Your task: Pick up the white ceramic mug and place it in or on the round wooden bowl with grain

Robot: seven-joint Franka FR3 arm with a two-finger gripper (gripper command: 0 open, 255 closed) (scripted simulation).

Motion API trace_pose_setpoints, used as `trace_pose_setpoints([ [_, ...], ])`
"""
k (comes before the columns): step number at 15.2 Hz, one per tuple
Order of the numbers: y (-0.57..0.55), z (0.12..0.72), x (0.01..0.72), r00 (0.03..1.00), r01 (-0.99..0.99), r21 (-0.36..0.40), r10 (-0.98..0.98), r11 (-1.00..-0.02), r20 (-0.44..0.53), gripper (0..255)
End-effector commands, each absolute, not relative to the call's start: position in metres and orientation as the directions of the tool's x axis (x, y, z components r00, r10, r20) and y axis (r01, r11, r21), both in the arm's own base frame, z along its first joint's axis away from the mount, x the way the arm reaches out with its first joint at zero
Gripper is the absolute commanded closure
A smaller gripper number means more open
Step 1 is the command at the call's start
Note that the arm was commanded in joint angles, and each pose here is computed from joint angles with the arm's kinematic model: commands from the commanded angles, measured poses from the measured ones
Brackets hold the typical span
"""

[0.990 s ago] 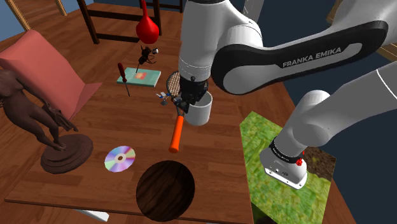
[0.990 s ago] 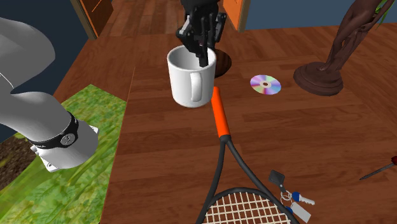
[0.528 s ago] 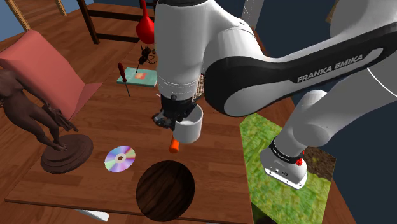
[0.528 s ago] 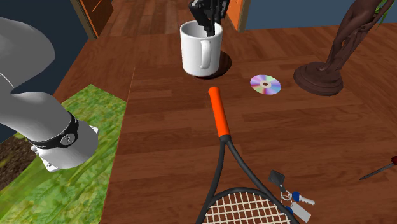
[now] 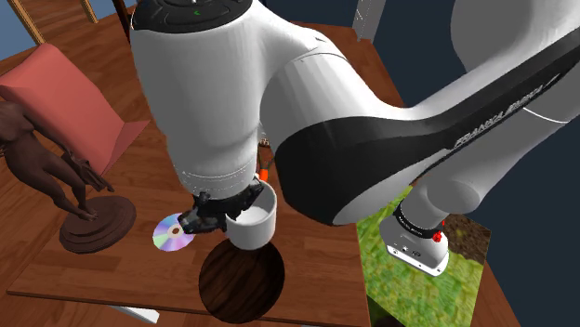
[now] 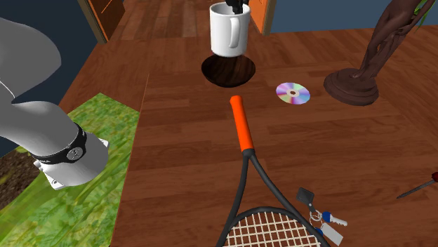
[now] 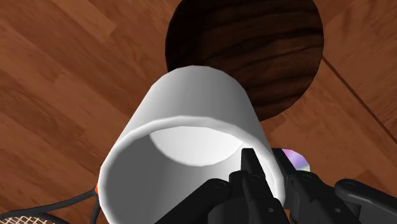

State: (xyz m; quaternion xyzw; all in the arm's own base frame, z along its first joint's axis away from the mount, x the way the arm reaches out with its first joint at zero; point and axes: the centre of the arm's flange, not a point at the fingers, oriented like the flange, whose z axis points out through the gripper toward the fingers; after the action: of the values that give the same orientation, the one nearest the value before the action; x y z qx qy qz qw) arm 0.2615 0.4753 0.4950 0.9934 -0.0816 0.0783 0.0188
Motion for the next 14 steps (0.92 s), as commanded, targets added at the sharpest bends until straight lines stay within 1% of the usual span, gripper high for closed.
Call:
trace_pose_setpoints([
  [1, 0.498, 0.496, 0.251, 0.974, -0.169, 0.023, -0.163, -0.985, 0.160, 255],
  [3, 0.518, 0.498, 0.244, 0.974, -0.169, 0.023, -0.163, -0.985, 0.160, 255],
  [14, 0.518, 0.440, 0.244, 0.974, -0.168, 0.023, -0.163, -0.985, 0.160, 255],
])
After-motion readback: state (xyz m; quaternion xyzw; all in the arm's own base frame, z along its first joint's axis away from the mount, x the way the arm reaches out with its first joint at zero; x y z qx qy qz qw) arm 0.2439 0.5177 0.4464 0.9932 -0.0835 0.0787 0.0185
